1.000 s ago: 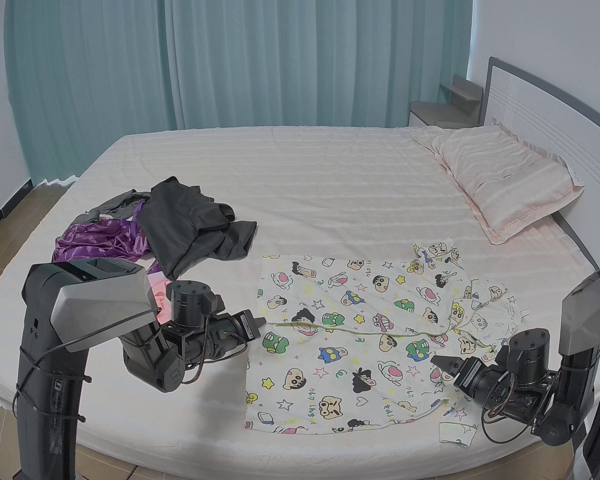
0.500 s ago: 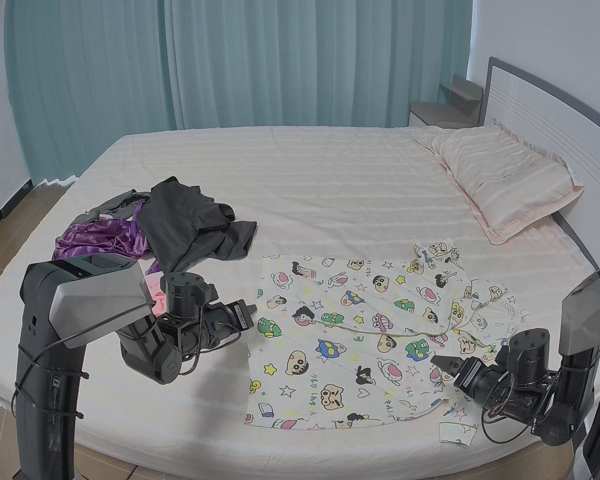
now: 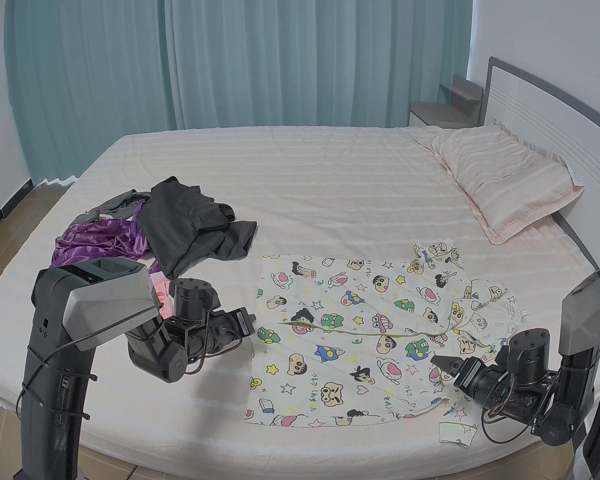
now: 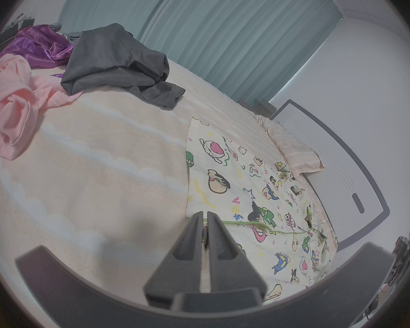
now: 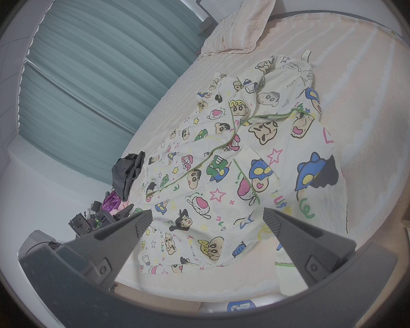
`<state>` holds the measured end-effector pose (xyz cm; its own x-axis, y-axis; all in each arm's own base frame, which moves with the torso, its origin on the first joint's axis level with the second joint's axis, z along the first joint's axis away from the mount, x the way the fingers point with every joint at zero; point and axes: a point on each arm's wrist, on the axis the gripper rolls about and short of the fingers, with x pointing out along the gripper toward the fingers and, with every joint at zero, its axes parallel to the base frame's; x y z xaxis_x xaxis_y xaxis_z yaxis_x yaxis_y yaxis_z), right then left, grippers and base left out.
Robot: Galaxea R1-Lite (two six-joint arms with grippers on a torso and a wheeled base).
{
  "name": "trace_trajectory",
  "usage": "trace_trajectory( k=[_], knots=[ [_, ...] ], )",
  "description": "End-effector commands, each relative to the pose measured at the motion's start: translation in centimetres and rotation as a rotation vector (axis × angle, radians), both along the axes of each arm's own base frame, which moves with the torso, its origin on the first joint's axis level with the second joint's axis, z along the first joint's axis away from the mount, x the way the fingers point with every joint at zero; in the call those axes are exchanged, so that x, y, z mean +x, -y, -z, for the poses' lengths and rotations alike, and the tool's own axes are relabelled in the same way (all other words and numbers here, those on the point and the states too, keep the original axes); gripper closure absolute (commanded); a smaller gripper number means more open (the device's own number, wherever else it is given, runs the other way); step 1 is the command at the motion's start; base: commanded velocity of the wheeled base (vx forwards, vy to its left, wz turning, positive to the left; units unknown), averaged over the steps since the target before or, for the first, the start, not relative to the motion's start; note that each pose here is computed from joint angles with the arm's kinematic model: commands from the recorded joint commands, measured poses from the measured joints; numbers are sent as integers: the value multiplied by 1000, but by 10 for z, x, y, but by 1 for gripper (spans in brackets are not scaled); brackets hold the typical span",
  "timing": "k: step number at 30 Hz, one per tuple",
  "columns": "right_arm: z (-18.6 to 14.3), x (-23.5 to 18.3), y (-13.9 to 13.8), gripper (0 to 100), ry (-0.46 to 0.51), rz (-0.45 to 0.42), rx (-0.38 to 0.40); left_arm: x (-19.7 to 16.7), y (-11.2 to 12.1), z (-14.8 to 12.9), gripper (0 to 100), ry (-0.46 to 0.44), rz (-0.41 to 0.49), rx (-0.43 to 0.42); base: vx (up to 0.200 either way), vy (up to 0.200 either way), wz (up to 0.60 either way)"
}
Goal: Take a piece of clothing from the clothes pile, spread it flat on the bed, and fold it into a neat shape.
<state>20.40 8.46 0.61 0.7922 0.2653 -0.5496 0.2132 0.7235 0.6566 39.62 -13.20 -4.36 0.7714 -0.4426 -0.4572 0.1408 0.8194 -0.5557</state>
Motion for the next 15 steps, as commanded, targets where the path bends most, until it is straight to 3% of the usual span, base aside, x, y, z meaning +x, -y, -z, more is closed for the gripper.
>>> trace_trajectory(
  k=[1,10,12,15],
  knots=[
    [-1,-1,0,0,6,0,2,1,0,0,0,-2,-5,-4,0,0,0],
    [-1,-1,1,0,10,1,0,0,-33,-50,0,-15,-129,-107,0,0,0],
    [-1,-1,4,0,7,14,-5,-20,-46,-71,0,-49,-163,-168,0,0,0],
    [-1,1,7,0,6,22,-14,-48,-49,-76,0,-108,-170,-191,0,0,0]
  ],
)
